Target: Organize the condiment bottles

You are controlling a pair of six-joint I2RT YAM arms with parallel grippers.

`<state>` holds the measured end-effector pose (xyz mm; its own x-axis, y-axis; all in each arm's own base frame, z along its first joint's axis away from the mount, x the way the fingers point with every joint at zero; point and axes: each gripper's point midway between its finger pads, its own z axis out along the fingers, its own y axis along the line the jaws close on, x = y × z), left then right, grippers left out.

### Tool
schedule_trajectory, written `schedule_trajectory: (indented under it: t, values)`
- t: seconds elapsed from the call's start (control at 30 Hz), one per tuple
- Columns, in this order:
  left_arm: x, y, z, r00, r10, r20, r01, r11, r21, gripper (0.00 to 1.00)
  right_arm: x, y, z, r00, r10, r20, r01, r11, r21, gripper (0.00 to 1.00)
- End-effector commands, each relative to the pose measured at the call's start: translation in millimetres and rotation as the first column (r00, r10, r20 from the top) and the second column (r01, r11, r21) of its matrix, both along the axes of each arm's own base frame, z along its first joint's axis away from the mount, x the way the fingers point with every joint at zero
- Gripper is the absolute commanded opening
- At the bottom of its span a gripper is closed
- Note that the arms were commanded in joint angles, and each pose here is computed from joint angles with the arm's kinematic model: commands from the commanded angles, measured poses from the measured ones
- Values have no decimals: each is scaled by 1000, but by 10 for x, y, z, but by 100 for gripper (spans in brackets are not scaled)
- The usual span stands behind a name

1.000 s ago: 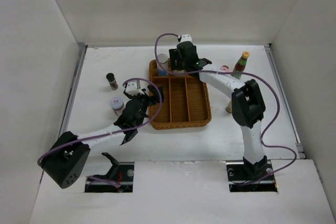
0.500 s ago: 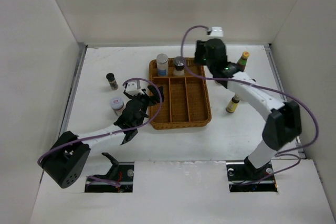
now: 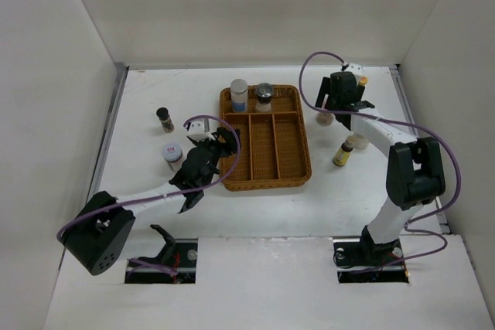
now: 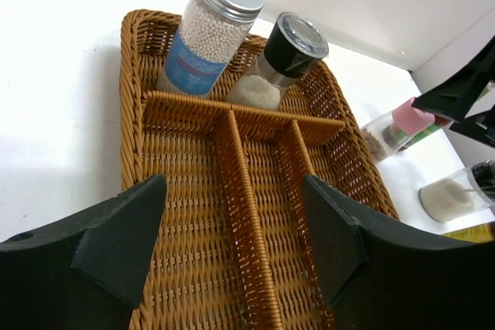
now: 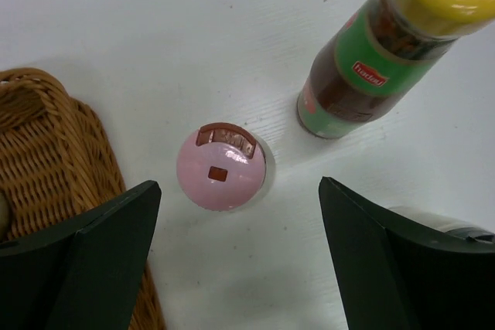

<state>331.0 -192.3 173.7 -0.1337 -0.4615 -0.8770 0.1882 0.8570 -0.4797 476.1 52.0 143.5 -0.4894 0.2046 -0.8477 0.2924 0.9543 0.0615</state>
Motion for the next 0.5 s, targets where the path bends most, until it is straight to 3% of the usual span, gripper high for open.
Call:
schedule_trajectory:
  t: [0.0,0.13,0.27,0.43,0.47]
  values:
    - [11,-76,159,999,-21,44,23,999,-38,70,135,50,184,998,11,66,-14,999,46,90]
    - [5,-71,156,999,-21,44,23,999,-38,72,233,65,57,999,18,49,-20,998,54,85]
    - [10,-76,146,999,-21,41,23,999,-38,73,335,79,-45,999,23,33,-25,999,49,72]
    - [17,-44,155,999,-14,43,15,999,-40,74,391,84,86,997,19,74,-22,999,45,45]
    - [16,-43,152,999,-14,43,15,999,-40,74,384,55,196,994,6,107,-11,999,43,44]
